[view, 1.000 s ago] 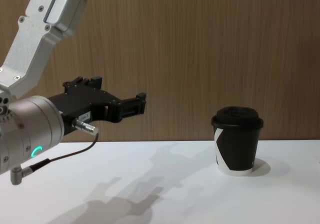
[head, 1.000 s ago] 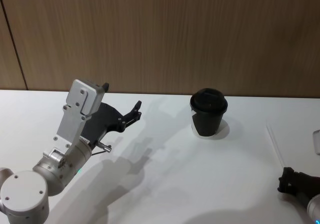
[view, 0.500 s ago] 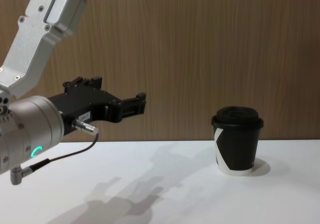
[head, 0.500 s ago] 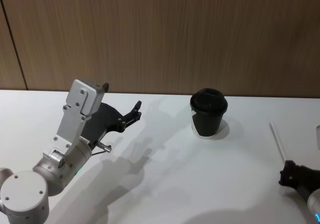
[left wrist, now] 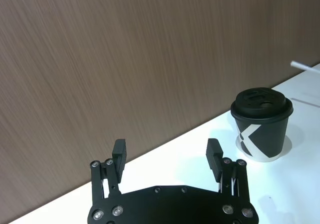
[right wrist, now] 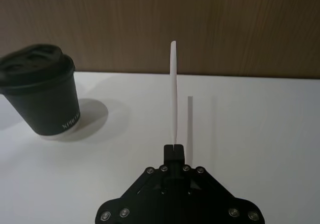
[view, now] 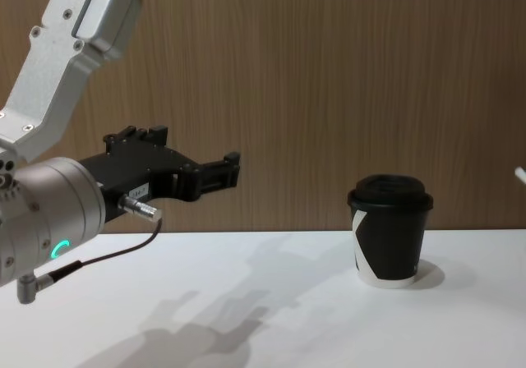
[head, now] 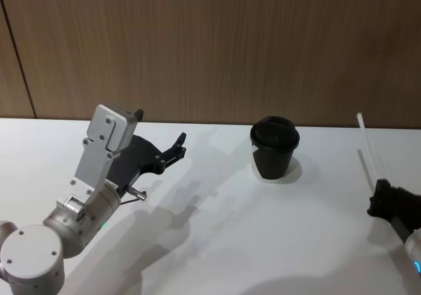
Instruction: Pick up the straw with one hand, pass it to the other hand, and insert it into the cup.
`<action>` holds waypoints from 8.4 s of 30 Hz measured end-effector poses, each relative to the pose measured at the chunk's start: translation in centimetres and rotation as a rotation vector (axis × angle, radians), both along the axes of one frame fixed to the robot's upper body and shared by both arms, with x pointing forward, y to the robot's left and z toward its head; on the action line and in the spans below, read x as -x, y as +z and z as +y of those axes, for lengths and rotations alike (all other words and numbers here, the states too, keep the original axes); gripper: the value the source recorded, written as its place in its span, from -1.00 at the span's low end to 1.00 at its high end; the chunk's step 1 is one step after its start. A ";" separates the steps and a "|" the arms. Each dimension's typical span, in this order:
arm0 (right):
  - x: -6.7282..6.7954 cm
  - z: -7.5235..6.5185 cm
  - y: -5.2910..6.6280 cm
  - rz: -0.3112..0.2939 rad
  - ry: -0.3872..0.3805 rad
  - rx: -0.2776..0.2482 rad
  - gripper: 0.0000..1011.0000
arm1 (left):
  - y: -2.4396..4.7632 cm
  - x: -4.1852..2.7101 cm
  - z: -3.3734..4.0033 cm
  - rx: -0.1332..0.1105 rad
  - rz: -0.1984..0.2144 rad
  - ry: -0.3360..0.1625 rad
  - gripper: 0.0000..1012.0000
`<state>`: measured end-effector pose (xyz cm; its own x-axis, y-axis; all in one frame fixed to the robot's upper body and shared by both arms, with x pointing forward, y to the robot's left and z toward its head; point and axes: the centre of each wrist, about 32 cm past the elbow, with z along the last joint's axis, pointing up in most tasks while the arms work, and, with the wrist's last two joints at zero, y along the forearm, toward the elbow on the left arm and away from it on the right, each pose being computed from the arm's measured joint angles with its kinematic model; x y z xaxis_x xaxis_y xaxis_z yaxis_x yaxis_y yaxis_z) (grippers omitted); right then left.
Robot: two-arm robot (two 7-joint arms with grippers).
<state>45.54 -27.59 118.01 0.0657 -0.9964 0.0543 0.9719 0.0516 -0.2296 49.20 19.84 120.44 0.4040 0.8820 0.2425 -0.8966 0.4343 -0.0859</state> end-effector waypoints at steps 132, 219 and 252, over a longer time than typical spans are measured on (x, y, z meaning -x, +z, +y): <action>-4.3 -1.5 2.4 -0.704 1.163 -0.442 -1.00 | 5.99 -3.69 0.09 0.419 -0.070 -0.771 0.98; -4.3 -1.5 2.4 -0.704 1.164 -0.442 -1.00 | 7.84 -4.81 -3.04 0.551 -0.130 -1.075 0.25; -4.3 -1.5 2.4 -0.704 1.164 -0.442 -1.00 | 7.82 -4.82 -3.15 0.550 -0.131 -1.084 -0.98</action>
